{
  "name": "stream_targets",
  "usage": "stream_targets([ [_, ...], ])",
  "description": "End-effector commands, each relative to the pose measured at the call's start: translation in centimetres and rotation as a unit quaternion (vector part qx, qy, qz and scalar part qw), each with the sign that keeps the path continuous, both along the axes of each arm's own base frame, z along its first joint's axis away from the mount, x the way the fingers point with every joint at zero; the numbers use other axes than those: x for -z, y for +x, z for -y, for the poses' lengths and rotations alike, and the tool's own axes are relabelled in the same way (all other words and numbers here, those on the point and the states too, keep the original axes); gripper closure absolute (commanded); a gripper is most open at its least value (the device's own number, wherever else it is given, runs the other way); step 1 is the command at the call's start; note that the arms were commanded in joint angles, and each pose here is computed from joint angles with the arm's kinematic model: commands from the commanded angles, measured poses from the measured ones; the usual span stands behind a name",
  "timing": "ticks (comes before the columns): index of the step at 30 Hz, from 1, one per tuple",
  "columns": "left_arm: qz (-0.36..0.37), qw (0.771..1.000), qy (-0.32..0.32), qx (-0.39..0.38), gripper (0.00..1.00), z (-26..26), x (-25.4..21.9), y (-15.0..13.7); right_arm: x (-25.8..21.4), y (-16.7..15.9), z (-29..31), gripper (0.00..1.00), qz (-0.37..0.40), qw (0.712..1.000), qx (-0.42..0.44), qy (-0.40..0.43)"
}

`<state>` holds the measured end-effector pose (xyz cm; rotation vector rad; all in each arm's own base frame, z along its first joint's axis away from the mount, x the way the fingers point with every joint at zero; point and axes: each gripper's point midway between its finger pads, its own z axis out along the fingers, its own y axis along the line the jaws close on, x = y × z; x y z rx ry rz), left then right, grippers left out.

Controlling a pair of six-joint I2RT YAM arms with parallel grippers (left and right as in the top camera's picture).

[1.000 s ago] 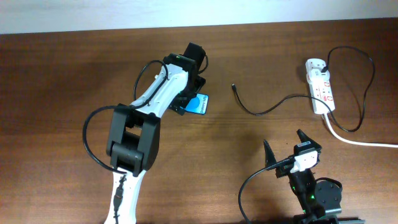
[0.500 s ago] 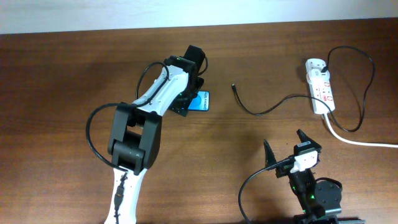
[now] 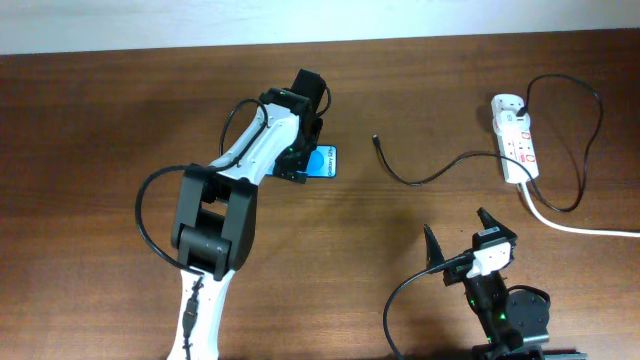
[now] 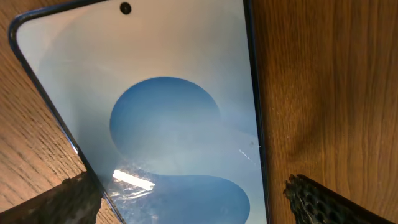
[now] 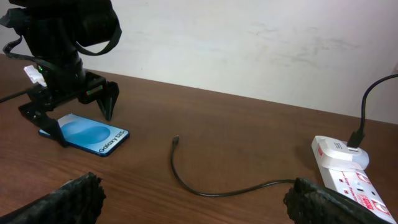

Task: Plug charger to phone and switch on socket
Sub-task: 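Lower the left gripper and close it on the phone's long edges, then lift the phone with the left gripper and tilt it upright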

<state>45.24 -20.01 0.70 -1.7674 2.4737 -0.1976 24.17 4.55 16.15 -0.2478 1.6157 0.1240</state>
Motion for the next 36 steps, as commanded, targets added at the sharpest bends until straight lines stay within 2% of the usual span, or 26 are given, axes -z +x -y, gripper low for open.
stream_targets([
  [1,-0.058,0.998,0.003,-0.006,0.01,0.4,4.4,-2.1,0.3,0.1,0.3,0.02,-0.002,1.000,0.007,0.004],
  [4,-0.117,0.993,0.021,0.001,0.01,-0.4,6.2,-4.6,0.3,0.1,0.3,0.02,-0.002,1.000,0.007,0.004],
  [10,-0.178,0.982,0.065,0.003,0.01,-2.4,5.8,-7.7,0.3,0.1,0.3,0.02,-0.002,1.000,0.007,0.004],
  [16,-0.170,0.982,0.081,0.002,0.00,-3.0,5.8,-7.4,0.3,0.1,0.3,0.02,-0.002,1.000,0.007,0.004],
  [18,-0.163,0.982,0.092,0.003,0.07,-3.3,5.8,-7.1,0.3,0.0,0.3,0.02,-0.002,1.000,0.007,0.004],
  [20,-0.155,0.984,0.089,0.028,0.00,-3.2,5.9,-6.6,0.3,0.0,0.3,0.02,-0.002,1.000,0.007,0.004],
  [31,-0.127,0.984,0.083,0.089,0.01,-2.6,7.3,-5.4,0.3,0.0,0.3,0.02,-0.002,1.000,0.007,0.004],
  [36,-0.127,0.982,0.084,0.110,0.01,-2.5,8.3,-5.9,0.3,0.0,0.3,0.02,-0.002,1.000,0.007,0.004],
])
